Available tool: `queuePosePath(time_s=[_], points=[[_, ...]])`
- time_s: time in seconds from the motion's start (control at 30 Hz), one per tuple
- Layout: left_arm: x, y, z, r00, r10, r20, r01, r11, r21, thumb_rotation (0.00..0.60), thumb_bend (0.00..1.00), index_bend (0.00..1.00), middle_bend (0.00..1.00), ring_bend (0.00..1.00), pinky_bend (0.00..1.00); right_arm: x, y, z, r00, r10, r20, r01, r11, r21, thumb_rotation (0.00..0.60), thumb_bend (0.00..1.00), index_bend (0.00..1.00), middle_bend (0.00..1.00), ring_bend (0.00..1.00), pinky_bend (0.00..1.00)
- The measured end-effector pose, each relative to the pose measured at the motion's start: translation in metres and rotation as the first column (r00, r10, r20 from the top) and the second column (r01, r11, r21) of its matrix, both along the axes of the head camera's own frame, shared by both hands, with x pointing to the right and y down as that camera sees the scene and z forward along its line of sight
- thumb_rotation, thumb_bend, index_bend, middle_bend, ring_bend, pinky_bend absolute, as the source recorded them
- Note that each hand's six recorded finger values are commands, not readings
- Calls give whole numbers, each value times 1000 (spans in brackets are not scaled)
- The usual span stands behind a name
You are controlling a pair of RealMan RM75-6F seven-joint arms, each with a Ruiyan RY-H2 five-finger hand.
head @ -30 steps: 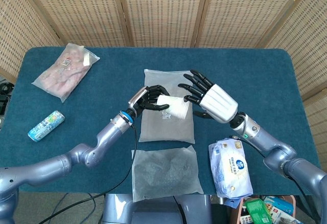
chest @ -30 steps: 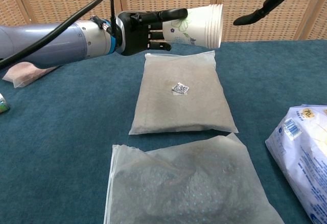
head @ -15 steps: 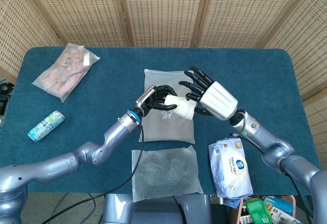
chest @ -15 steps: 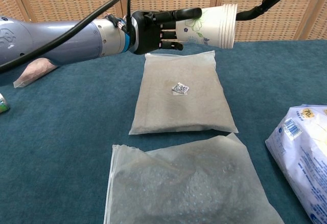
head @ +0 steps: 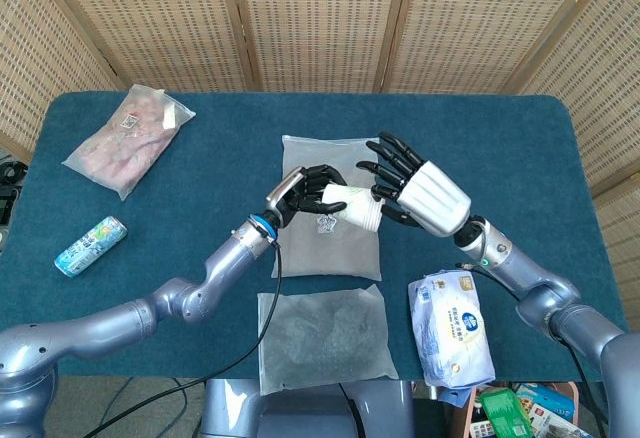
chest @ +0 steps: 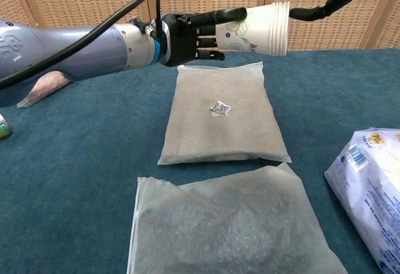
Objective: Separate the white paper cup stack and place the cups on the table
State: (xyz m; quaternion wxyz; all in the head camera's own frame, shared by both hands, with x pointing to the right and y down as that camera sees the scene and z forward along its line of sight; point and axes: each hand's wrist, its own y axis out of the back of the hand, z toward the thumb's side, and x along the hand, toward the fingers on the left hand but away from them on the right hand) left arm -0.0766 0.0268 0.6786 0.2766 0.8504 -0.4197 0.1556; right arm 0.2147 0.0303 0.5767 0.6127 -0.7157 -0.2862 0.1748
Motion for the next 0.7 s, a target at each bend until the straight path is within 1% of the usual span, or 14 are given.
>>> queuePosePath(time_s=[0.33, 0.7], points=[[2, 1, -1, 1000, 2, -6, -2, 1000, -4, 600, 159, 509, 499, 455, 619, -4, 1, 2, 1000, -3, 9, 3, 1000, -3, 600, 450, 602, 338, 94, 4], [5, 1, -1, 1000, -2, -13, 2, 1000, -12, 600, 158, 509, 501, 455, 619, -7, 2, 5, 1000, -3, 14, 3, 1000, -8, 600, 490, 625, 344, 94, 9]])
